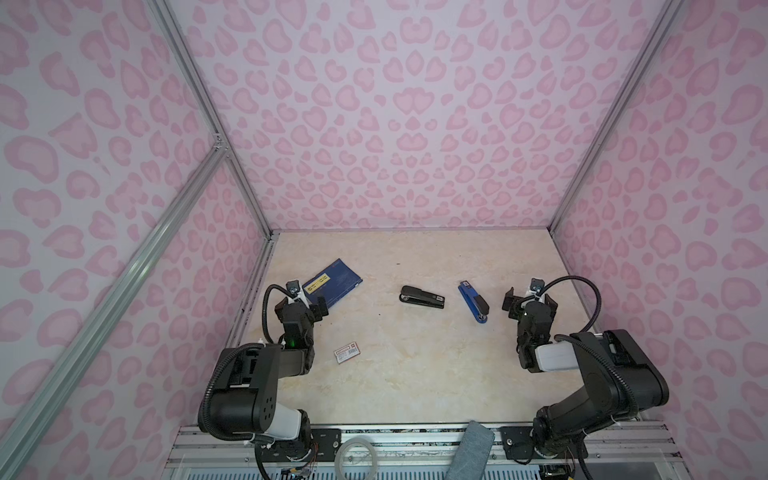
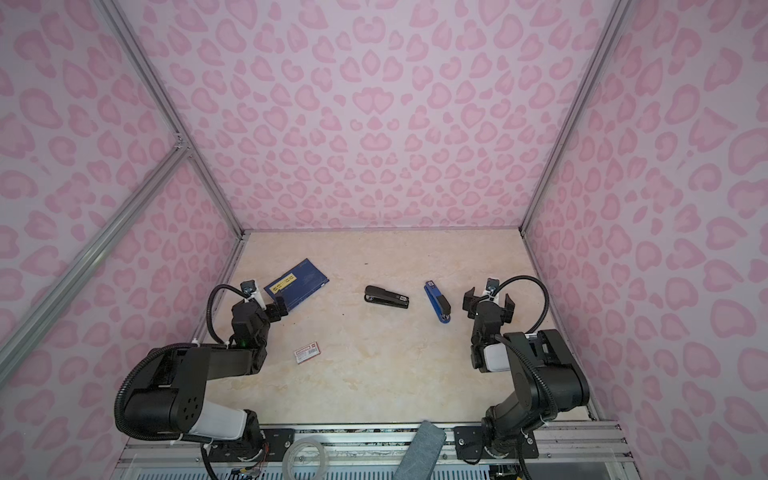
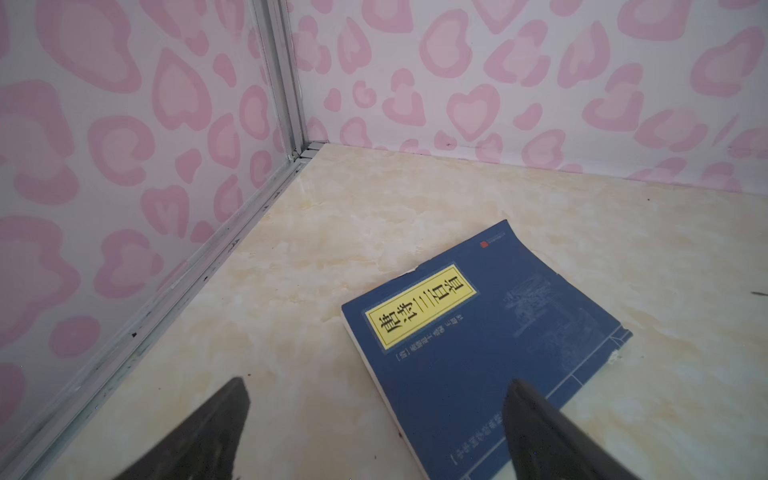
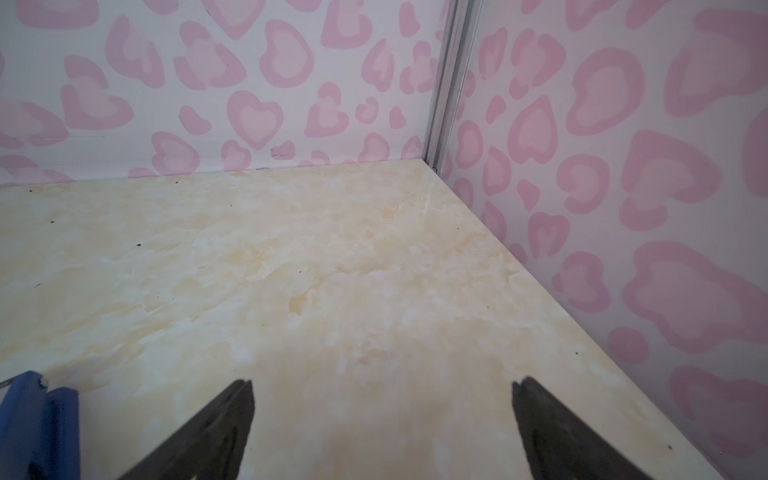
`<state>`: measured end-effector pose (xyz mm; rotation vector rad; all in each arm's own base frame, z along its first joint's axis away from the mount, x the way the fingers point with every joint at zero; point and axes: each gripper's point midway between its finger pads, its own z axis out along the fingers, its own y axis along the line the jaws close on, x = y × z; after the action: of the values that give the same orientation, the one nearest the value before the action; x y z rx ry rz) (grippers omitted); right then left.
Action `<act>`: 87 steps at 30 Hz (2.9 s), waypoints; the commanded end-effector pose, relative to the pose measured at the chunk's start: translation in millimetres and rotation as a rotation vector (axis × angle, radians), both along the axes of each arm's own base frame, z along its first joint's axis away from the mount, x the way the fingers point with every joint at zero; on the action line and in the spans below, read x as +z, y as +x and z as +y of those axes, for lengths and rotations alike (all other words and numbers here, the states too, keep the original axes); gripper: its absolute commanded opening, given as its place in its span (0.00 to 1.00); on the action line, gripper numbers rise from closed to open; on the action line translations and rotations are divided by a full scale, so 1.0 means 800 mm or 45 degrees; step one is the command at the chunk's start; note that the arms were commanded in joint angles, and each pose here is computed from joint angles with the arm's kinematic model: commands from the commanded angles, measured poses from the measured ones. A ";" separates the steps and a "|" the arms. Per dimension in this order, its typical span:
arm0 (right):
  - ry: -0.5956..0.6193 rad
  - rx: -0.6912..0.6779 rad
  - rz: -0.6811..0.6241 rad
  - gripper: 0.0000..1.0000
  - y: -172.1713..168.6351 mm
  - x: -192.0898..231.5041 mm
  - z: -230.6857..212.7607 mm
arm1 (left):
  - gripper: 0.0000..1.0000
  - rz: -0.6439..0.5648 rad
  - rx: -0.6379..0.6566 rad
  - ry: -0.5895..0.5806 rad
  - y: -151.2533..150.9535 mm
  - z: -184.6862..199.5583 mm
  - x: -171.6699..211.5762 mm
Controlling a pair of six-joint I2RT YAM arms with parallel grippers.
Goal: Load the staples into the stapler
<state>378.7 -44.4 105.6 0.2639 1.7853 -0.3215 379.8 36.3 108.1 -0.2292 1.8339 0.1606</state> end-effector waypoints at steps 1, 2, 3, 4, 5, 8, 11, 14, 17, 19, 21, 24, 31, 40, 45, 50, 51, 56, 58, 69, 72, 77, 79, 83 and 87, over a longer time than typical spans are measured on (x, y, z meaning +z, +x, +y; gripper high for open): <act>0.007 -0.003 -0.008 1.00 0.001 0.002 0.000 | 0.98 -0.057 -0.002 0.000 0.003 0.000 0.014; 0.006 -0.001 -0.007 1.00 0.001 0.002 0.001 | 0.98 -0.059 -0.002 0.000 0.003 0.000 0.015; 0.006 -0.002 -0.008 1.00 0.001 0.002 0.000 | 0.98 -0.056 -0.002 0.001 0.003 0.000 0.014; 0.006 0.000 -0.007 1.00 0.002 0.002 0.001 | 0.98 -0.058 -0.002 0.000 0.003 0.000 0.014; 0.006 -0.002 -0.008 1.00 0.001 0.002 0.000 | 0.98 -0.058 -0.002 0.000 0.003 0.000 0.014; 0.007 0.000 -0.007 1.00 0.001 0.001 0.001 | 0.98 -0.058 -0.002 0.000 0.003 0.000 0.014; 0.006 -0.003 -0.008 1.00 0.001 0.002 0.000 | 0.98 -0.058 -0.002 0.000 0.004 0.000 0.015; 0.006 0.000 -0.007 1.00 0.001 0.002 0.001 | 0.98 -0.058 -0.002 0.001 0.004 0.000 0.014; 0.006 -0.002 -0.008 1.00 0.001 0.002 0.000 | 0.97 -0.059 -0.002 0.001 0.004 0.000 0.015; 0.006 -0.001 -0.006 1.00 0.001 0.001 0.000 | 0.98 -0.060 -0.002 0.000 0.004 0.000 0.015; 0.006 -0.002 -0.006 1.00 0.001 0.001 0.000 | 0.97 -0.058 -0.002 0.000 0.004 0.000 0.014; 0.006 -0.002 -0.007 1.00 0.001 0.001 0.000 | 0.98 -0.058 -0.002 0.000 0.003 0.000 0.014; 0.006 -0.001 -0.004 1.00 0.001 0.001 0.000 | 0.97 -0.057 -0.002 0.001 0.003 0.000 0.014; -0.006 -0.029 -0.018 1.00 -0.001 0.010 -0.001 | 0.98 -0.067 0.000 -0.001 0.002 0.000 0.016; -0.021 -0.005 0.039 1.00 0.007 0.035 0.004 | 0.98 0.024 0.010 0.007 0.017 0.002 0.035; 0.079 0.025 -0.050 1.00 0.008 0.086 0.013 | 0.98 0.017 0.072 -0.028 0.017 0.009 0.066; 0.127 0.060 -0.077 1.00 0.008 0.100 0.020 | 0.98 0.003 0.083 -0.067 0.018 0.010 0.077; 0.626 0.021 -0.122 1.00 -0.002 0.131 0.019 | 0.98 0.063 0.087 -0.466 0.020 -0.005 0.100; 0.717 0.201 -0.142 0.87 0.003 0.140 0.042 | 0.98 0.120 -0.051 -0.578 0.027 -0.030 0.102; 0.741 0.598 0.255 0.67 0.005 0.118 0.155 | 0.86 0.467 -0.388 -0.782 -0.022 -0.140 0.076; 0.725 0.674 0.330 0.70 -0.002 0.107 0.183 | 0.86 0.488 -0.410 -0.832 -0.040 -0.158 0.071; 0.704 0.787 0.465 0.68 -0.007 0.085 0.229 | 0.85 0.547 -0.462 -0.871 -0.066 -0.197 0.051; 0.701 0.825 0.504 0.68 -0.007 0.076 0.246 | 0.85 0.585 -0.484 -0.863 -0.074 -0.212 0.040; 0.677 0.878 0.590 0.69 -0.001 0.054 0.273 | 0.84 0.636 -0.494 -0.861 -0.084 -0.230 0.023; 0.656 0.918 0.655 0.71 0.016 0.038 0.296 | 0.84 0.666 -0.499 -0.856 -0.087 -0.235 0.014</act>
<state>386.9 181.1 143.3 -0.0725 2.2883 0.6408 306.2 -151.4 118.0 -0.2812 2.3829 -0.7465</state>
